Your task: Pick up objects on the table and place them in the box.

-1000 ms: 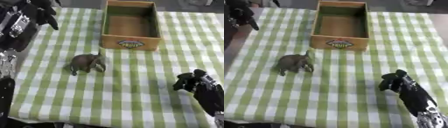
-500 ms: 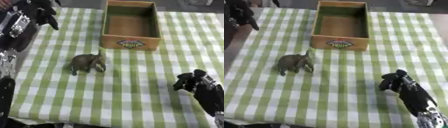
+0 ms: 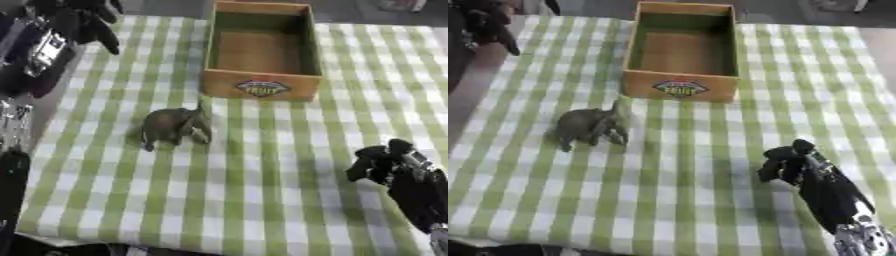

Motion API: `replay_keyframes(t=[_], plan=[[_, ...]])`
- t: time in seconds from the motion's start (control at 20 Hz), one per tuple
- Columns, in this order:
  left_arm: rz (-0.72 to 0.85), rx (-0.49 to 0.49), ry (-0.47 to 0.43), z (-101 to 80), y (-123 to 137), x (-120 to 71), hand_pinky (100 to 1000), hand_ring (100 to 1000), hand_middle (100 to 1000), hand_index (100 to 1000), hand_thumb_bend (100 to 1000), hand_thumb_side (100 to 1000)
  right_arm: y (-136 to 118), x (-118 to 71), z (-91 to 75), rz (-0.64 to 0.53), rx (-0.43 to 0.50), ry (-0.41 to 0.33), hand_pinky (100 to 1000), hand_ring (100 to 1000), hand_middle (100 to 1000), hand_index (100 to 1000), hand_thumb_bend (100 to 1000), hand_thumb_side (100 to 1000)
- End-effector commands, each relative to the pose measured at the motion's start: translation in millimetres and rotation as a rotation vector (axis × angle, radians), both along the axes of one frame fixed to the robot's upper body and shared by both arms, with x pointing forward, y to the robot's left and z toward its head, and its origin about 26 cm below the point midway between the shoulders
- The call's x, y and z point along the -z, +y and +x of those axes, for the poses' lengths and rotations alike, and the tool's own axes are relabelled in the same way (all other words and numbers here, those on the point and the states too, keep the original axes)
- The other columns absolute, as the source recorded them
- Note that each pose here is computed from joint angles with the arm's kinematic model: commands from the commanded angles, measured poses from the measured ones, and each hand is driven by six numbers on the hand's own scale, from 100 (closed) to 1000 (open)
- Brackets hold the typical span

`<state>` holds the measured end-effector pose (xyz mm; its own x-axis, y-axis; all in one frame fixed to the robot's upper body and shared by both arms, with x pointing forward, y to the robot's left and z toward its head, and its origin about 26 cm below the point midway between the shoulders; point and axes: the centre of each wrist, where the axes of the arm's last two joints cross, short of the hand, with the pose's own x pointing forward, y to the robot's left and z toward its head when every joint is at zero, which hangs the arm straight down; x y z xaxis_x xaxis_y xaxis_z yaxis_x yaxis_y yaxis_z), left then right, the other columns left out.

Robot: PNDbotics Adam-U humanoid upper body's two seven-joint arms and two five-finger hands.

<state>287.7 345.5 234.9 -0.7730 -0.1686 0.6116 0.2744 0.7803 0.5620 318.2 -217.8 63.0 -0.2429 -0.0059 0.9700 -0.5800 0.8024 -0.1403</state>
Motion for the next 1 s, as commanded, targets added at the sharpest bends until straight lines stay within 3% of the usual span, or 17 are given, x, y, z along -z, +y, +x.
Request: replay_keyframes(t=[0.05, 0.2, 0.45, 0.85, 1.0], plan=[[0.168, -0.001, -0.119, -1.6, -2, -22.2, 586, 615, 676, 794, 100, 422, -3, -7.5, 1.1, -0.015, -0.003, -0.027, 616, 611, 536, 697, 100, 1000], [0.336, -0.003, -0.198, 3.7, -4, -31.2, 623, 661, 723, 824, 100, 239, -2, -7.3, 1.0, -0.017, -0.006, -0.027, 616, 610, 536, 697, 100, 1000], [0.551, -0.021, -0.277, 20.8, -5, -35.3, 645, 695, 754, 840, 100, 145, -2, -7.4, 0.9, -0.018, -0.011, -0.027, 616, 610, 536, 697, 100, 1000], [0.724, -0.055, -0.264, 51.1, -9, -17.1, 640, 685, 726, 829, 100, 201, -1, -7.0, 0.8, -0.020, -0.017, -0.025, 616, 610, 535, 697, 100, 1000], [0.756, -0.059, -0.251, 58.8, -10, -10.0, 641, 685, 727, 831, 145, 256, -2, -6.8, 0.8, -0.021, -0.017, -0.024, 616, 610, 535, 697, 100, 1000]])
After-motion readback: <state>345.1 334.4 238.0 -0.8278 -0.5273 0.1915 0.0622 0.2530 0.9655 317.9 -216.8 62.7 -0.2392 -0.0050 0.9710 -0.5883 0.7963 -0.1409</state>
